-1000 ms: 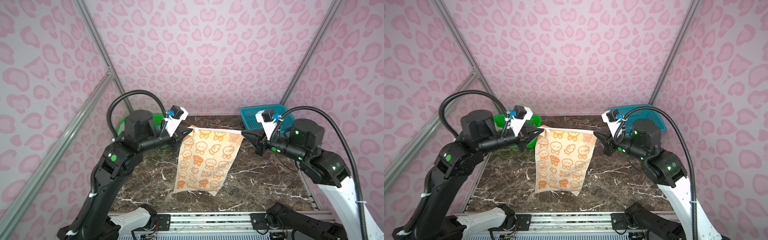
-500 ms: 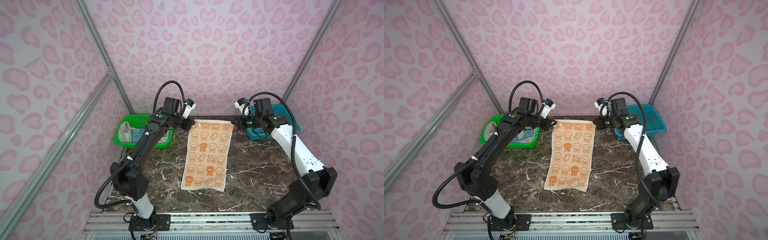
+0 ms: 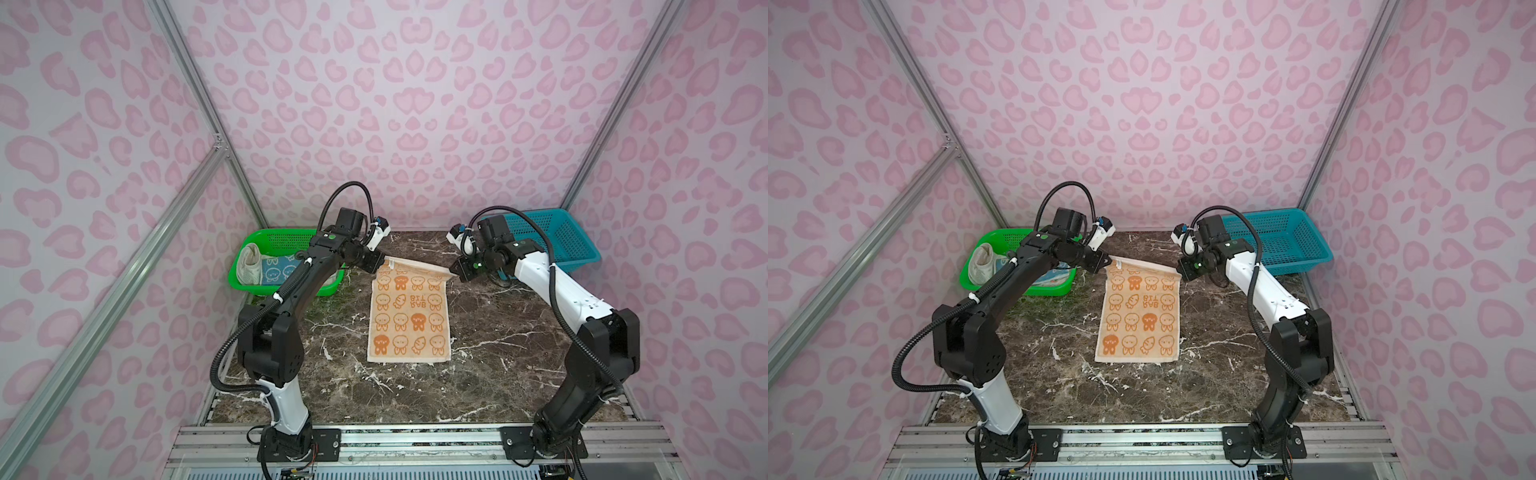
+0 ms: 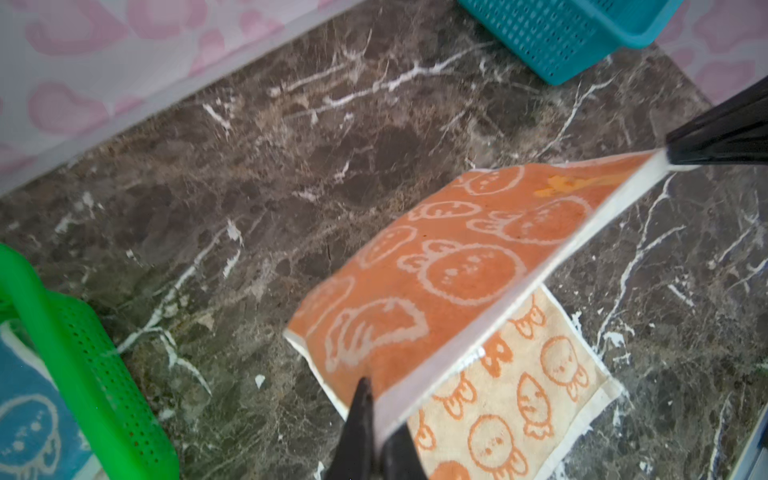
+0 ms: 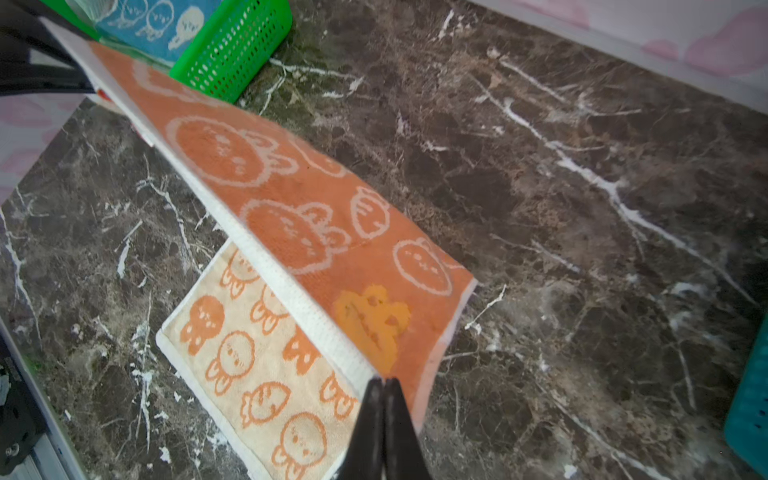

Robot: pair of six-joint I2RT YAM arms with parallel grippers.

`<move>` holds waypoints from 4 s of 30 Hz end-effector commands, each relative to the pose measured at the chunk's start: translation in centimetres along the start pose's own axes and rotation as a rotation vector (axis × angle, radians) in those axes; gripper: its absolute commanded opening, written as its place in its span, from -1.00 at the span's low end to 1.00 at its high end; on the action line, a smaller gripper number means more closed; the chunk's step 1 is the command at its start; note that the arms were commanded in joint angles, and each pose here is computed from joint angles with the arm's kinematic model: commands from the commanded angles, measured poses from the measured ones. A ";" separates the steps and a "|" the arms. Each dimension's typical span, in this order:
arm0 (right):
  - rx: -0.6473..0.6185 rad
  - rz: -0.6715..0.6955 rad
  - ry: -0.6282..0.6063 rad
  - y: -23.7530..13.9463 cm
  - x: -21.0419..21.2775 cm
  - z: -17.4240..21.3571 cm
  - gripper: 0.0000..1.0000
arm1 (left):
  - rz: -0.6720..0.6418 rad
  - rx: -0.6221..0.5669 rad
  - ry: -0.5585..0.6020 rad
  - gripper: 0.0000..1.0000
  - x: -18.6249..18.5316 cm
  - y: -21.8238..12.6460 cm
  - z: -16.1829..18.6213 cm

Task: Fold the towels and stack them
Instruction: 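Lay the spread towel flat on the table, folding its held edge over, then lower the held edge onto the towel with both grippers, folding it in half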

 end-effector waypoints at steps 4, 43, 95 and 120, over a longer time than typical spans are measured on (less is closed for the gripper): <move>0.113 0.095 -0.006 0.6 0.0 4.0 -1.00 | -0.044 0.056 0.004 -0.94 -1.0 -0.8 3.1; 0.325 0.073 -0.077 5.6 6.7 16.0 -1.00 | -0.064 0.436 0.046 -0.94 -9.3 3.0 14.1; 0.333 0.017 -0.109 4.8 9.9 19.4 -0.03 | 0.033 0.455 -0.071 0.11 -12.6 0.7 16.3; 0.464 0.132 0.066 7.1 9.1 23.4 -0.67 | 0.140 0.452 -0.392 -0.93 -13.9 6.2 20.7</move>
Point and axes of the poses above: each gripper's point midway between its finger pads, its own y axis out along the fingers, its own x axis along the line the jaws close on, z = x × y, the point moved 7 cm from there along -y, back along the fingers, and after that the axes turned 8 degrees about y, right-handed, at the moved point
